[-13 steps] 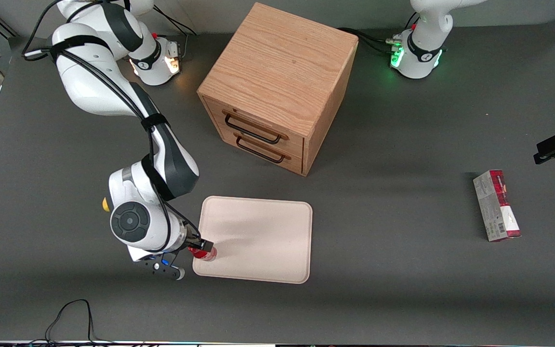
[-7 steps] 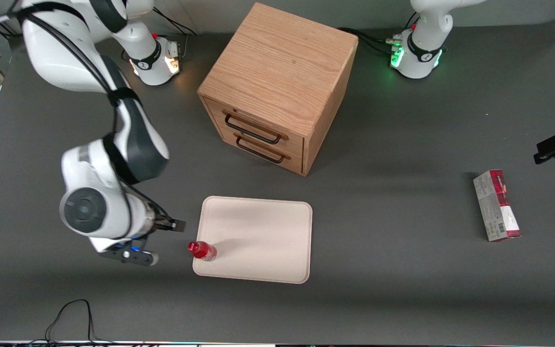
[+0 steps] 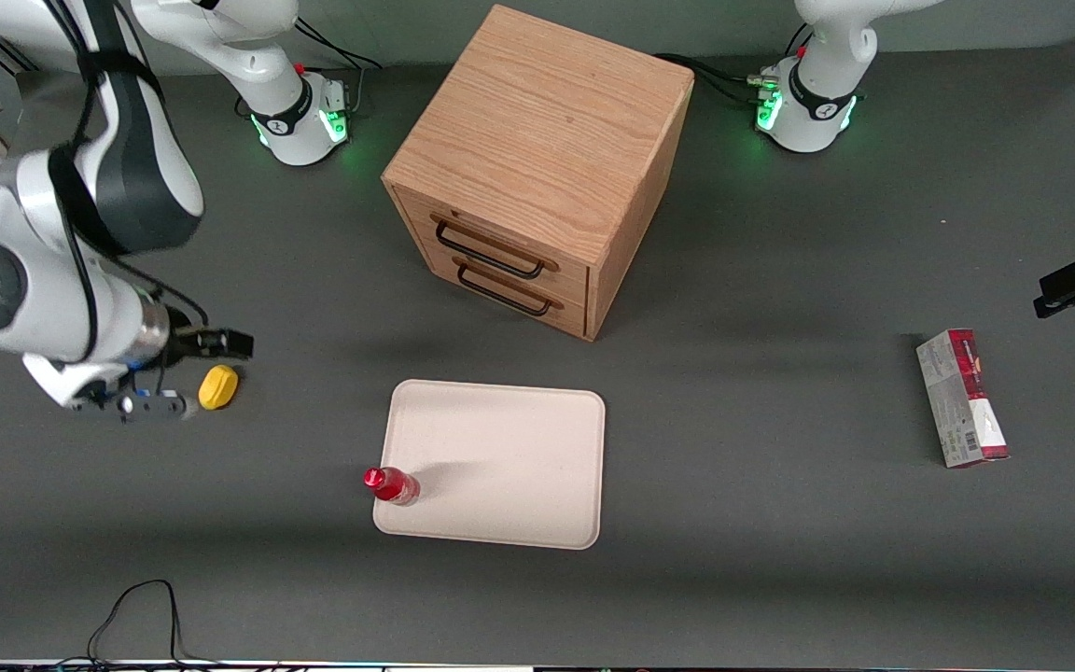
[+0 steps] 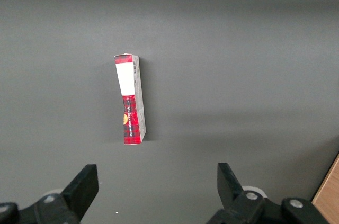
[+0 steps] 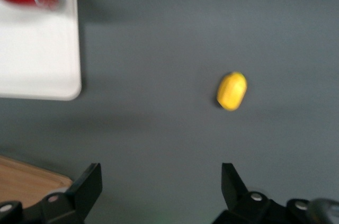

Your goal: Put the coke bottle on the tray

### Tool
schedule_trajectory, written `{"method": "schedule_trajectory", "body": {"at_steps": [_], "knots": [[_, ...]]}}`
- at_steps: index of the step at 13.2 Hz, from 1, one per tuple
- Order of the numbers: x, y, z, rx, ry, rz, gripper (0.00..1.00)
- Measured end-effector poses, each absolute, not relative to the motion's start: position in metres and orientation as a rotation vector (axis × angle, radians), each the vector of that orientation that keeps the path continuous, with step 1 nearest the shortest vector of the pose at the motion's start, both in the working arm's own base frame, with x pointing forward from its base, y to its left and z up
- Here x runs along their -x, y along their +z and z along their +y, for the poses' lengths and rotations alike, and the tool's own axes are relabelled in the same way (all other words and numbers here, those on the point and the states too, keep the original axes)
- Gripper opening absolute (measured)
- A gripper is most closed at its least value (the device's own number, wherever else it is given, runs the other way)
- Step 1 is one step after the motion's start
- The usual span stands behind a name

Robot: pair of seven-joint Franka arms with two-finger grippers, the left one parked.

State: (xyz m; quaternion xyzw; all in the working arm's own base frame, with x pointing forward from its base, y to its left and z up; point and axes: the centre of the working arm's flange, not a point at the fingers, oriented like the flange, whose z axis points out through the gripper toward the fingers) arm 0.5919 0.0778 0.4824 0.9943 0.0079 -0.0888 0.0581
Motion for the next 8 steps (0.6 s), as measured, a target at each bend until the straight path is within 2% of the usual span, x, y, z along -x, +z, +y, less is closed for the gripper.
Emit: {"method": "schedule_trajectory", "body": {"at_steps": [3, 8], "knots": [[-0.545, 0.515, 0.029, -3.049, -0.264, 0.069, 1.00], [-0.543, 0.547, 0.029, -3.071, -0.200, 0.083, 1.00]]}}
